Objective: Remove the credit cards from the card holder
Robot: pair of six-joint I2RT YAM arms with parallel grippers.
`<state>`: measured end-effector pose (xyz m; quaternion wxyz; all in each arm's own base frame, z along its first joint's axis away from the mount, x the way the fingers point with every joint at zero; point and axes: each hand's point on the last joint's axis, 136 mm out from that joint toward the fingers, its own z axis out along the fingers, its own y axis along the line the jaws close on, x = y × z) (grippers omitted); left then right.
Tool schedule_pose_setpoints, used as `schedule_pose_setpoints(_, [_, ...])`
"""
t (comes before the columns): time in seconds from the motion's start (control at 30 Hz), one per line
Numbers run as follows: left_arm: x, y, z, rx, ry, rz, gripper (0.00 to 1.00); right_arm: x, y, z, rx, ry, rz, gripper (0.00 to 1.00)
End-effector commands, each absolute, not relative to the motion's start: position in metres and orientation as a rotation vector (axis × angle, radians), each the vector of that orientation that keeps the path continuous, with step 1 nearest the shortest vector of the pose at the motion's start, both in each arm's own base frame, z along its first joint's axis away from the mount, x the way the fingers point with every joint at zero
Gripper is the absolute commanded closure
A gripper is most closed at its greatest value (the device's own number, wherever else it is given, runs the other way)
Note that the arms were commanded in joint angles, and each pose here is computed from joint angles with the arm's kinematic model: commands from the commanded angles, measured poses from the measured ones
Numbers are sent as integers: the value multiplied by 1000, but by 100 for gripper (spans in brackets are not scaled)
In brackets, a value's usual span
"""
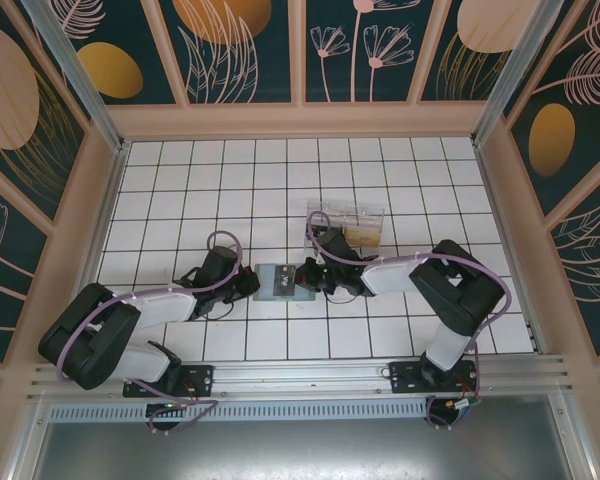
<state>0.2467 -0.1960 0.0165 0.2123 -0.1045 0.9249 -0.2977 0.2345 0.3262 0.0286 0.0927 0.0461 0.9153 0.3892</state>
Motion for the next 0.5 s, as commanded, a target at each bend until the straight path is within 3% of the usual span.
schedule_pose_setpoints(0.0, [241, -195, 16, -273, 2603, -810, 84, 235, 321, 39, 99, 2679, 1181, 100])
schedule_pose_setpoints(0.13, [247, -205, 37, -241, 2552, -887, 71, 235, 325, 39, 71, 2678, 1198, 100])
schedule_pose_setpoints(0.23, [250, -214, 55, -220, 2500, -955, 67, 234, 326, 38, 58, 2677, 1205, 100])
schedule_pose_setpoints(0.33, [252, -222, 66, -193, 2463, -1013, 68, 234, 326, 37, 50, 2674, 1206, 100])
schedule_pose_setpoints(0.47, [253, -234, 63, -163, 2473, -1044, 77, 234, 325, 36, 43, 2669, 1207, 100])
